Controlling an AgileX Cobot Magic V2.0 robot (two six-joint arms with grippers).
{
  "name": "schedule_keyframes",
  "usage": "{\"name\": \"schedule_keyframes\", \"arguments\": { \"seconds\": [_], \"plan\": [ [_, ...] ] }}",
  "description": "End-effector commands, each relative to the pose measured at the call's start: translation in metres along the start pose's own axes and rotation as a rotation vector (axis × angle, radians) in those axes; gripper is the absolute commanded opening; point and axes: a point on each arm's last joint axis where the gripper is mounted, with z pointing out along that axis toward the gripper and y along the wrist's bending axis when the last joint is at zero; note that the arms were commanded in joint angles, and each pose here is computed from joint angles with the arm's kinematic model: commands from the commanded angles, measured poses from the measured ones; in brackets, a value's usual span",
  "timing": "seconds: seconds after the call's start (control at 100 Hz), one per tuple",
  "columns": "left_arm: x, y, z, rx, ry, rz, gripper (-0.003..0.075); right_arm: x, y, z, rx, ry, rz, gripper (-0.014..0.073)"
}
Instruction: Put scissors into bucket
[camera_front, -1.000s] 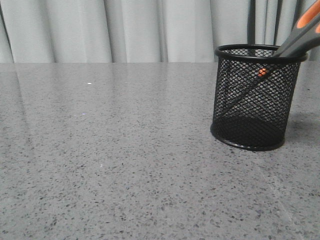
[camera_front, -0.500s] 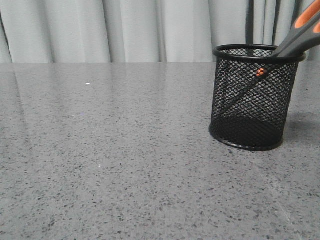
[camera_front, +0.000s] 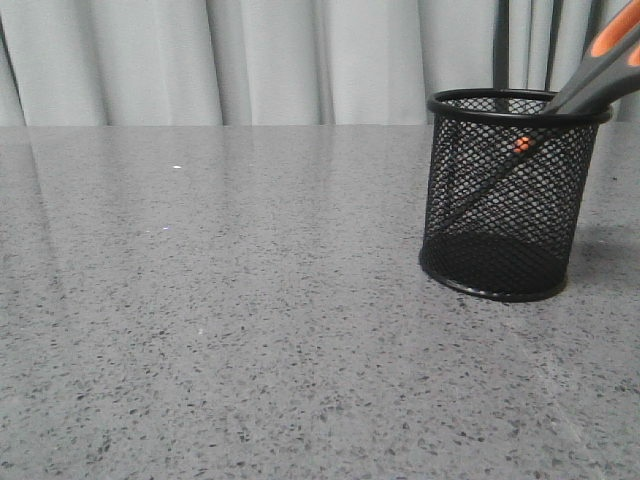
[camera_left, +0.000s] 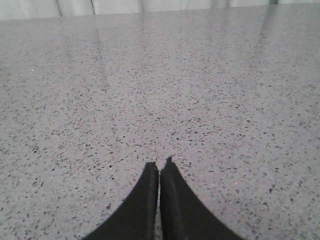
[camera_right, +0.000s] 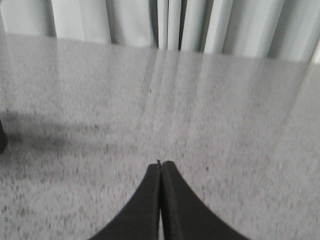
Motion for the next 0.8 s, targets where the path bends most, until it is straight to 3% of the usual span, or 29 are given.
{"name": "schedule_keyframes", "arguments": {
  "seconds": [0.0, 0.11, 0.79],
  "plan": [
    [0.0088, -0.0002, 0.0027, -0.010, -0.038, -0.012, -0.0020, 0.0034, 0.0007, 0.0008, -0.001, 0.010, 0.029, -0.0060],
    [0.0088, -0.0002, 0.0027, -0.010, -0.038, -0.012, -0.0020, 0.0115, 0.0026, 0.0004, -0.019, 0.099, 0.080, -0.0060],
    [0.0089, -0.0002, 0.0028, -0.010, -0.036, -0.012, -0.0020, 0.0105, 0.0025, -0.0009, -0.017, 0.078, 0.081, -0.0060]
  ]
}}
